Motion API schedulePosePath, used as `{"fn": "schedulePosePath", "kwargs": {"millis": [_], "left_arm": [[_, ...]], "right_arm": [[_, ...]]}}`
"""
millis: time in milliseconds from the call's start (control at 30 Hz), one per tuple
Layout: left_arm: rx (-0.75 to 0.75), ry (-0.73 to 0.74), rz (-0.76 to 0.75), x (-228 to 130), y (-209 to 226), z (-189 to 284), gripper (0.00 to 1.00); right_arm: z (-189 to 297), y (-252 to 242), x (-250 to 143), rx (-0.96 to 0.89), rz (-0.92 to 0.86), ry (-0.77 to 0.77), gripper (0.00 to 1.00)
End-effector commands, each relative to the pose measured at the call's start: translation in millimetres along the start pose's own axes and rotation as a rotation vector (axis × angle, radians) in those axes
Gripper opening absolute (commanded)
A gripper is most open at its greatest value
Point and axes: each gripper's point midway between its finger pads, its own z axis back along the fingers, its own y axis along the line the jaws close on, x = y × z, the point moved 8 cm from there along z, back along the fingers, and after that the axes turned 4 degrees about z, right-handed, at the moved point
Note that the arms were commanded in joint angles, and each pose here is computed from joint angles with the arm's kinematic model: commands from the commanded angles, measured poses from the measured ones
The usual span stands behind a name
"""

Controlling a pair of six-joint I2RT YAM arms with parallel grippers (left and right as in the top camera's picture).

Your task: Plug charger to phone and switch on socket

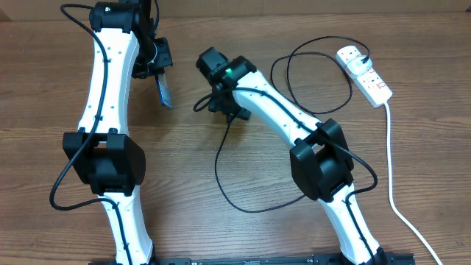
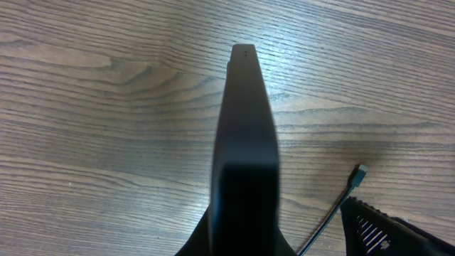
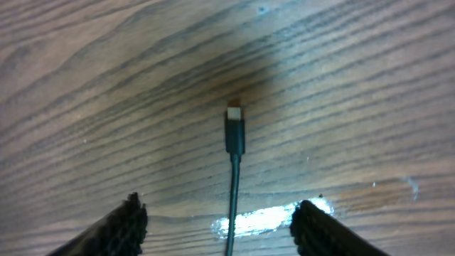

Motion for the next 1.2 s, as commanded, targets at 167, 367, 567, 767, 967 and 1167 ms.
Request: {"fn": "schedulePosePath", "kwargs": {"millis": [167, 367, 567, 767, 967, 1167], "left_arm": [[-0.01, 0.006, -0.003, 0.4, -1.6, -1.6, 0.04], [-0.01, 0.009, -0.002, 0.0, -1.5, -1.6, 0.04], [-0.008, 0.011, -0.002, -0.3, -1.3, -1.6, 0.04], [-0.008, 0.012, -0.003, -0.6, -1.2, -1.6, 0.04], [-0.007, 0.013, -0.003, -0.7, -1.2, -1.6, 0.04], [-0.007, 0.014, -0.003, -0.9, -1.1, -1.6, 0.04]], "right_arm": [[-17.1, -9.5, 3.7, -0.023, -0.03, 0.002, 0.58], [-25.8, -8.1, 2.8, -0.017, -0.007, 0.006, 0.58], [-41.7, -14.2, 0.0, -0.073, -0.005, 0.024, 0.58], [-51.9, -17.1, -5.2, -0.102, 0.0, 0.054, 0.58], [-51.5, -22.8, -6.8, -0.126, 0.001, 0.075, 0.41], [-51.8, -29.4, -3.9, -0.138, 0.038, 0.089, 0.41]]}}
